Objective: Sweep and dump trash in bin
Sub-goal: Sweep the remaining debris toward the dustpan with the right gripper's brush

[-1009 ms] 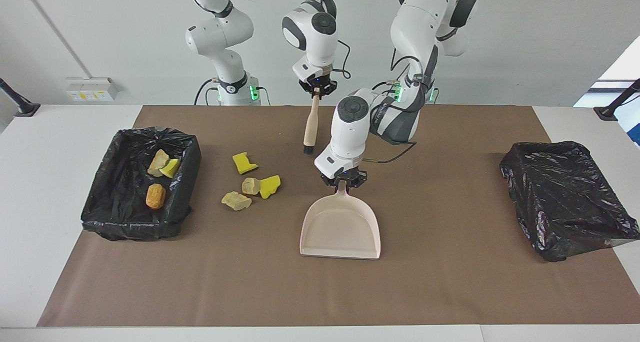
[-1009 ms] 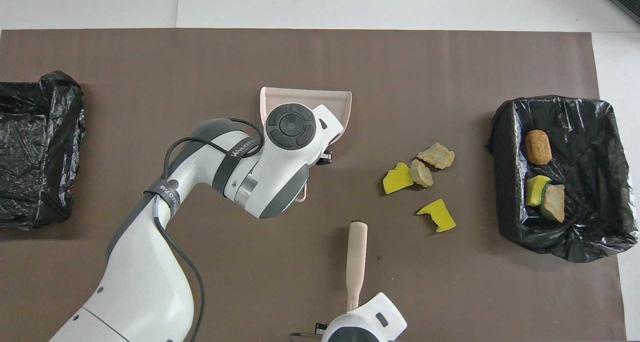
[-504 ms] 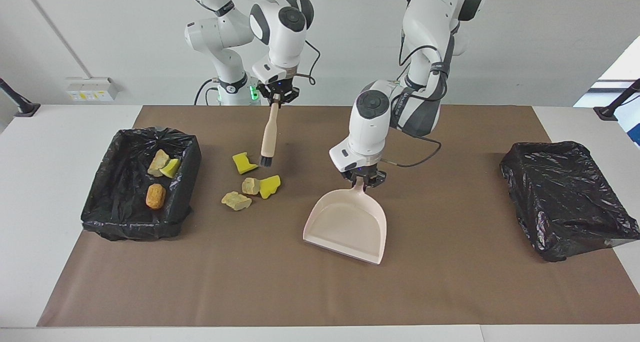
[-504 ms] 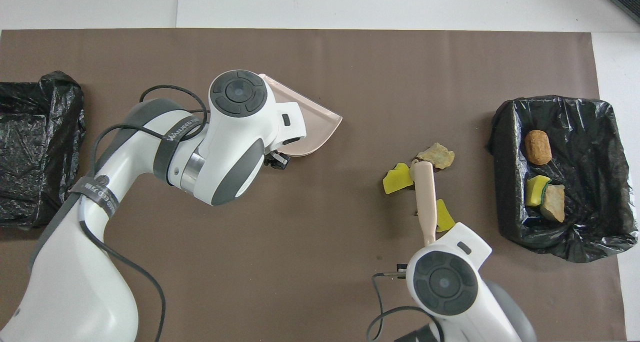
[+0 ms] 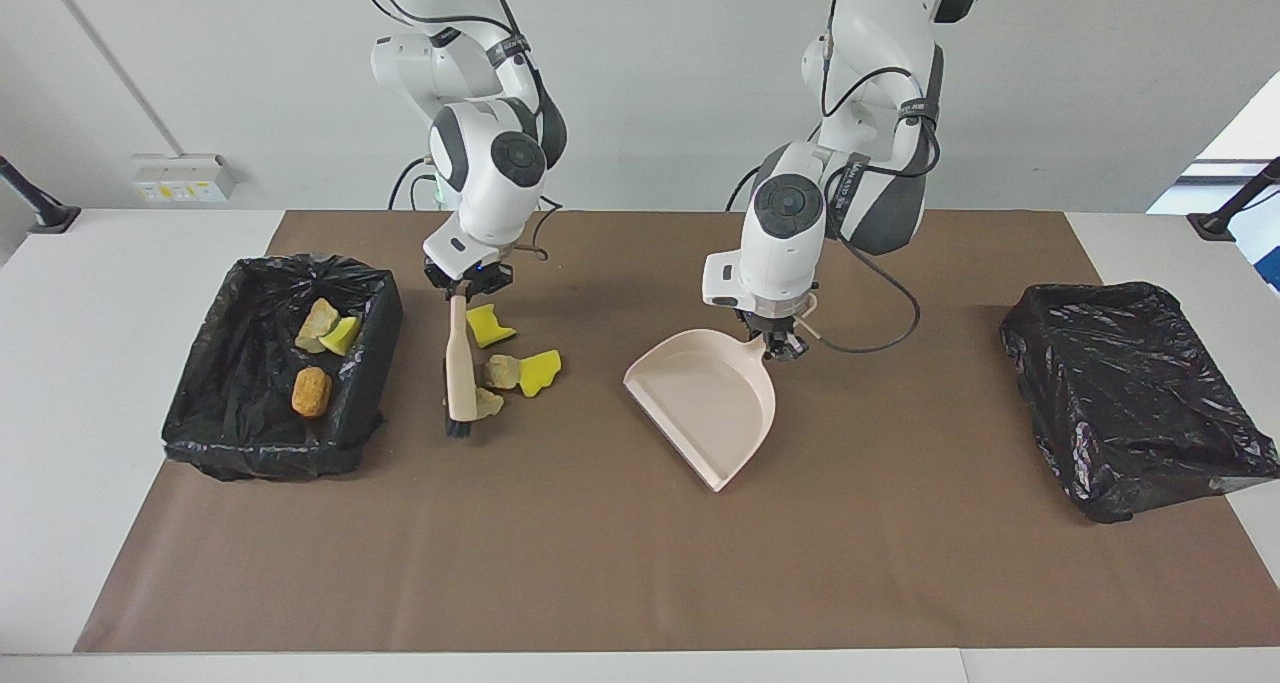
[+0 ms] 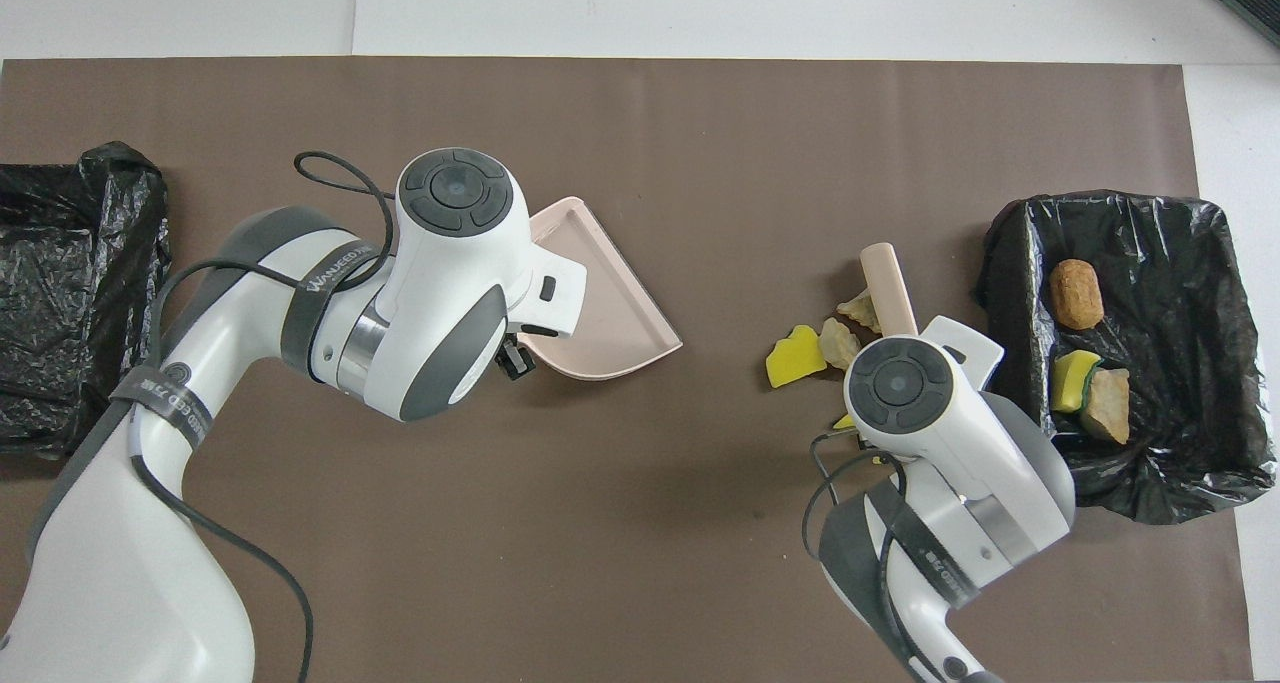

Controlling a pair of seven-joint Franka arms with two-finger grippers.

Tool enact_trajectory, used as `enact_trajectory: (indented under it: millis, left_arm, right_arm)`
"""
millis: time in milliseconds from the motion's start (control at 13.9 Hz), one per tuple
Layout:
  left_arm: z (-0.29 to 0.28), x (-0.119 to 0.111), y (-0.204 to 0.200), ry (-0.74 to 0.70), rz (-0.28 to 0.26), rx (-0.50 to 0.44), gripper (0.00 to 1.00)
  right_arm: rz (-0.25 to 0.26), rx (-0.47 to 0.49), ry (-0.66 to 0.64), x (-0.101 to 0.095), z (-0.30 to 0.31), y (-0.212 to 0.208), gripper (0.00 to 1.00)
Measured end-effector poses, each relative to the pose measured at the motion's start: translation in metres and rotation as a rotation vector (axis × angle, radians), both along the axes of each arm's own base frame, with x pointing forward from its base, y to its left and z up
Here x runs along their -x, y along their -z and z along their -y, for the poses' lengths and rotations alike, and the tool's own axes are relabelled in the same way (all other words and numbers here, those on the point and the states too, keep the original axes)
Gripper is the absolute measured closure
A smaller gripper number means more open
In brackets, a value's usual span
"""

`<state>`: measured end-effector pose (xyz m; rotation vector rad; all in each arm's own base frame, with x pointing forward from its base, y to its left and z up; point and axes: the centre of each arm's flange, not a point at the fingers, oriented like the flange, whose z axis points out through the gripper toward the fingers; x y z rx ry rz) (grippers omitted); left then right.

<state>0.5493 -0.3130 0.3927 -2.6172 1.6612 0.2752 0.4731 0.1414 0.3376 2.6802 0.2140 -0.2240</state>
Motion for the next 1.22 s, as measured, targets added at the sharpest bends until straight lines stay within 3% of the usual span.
enact_trajectory:
  millis: [216,504,792,1225]
  left_arm:
    - [0.017,0.029,0.009,0.156,0.020,-0.052,0.68]
    - [0.050,0.088,0.018,0.323,0.104,-0.102,0.68]
    - [0.039,0.099,0.020,0.330,0.105,-0.115,0.68]
    - [0.030,0.109,0.032,0.337,0.110,-0.108,0.68]
  right_arm:
    - [-0.052,-0.035,-0.005,0.002,-0.019,0.015,0.73]
    - [-0.135,-0.227,0.043,0.020,-0.064,0.012,0.73]
    - [-0.162,-0.348,0.063,0.036,-0.110,0.005,0.73]
    - [-0.200,-0.316,0.094,0.027,-0.097,-0.019,0.73]
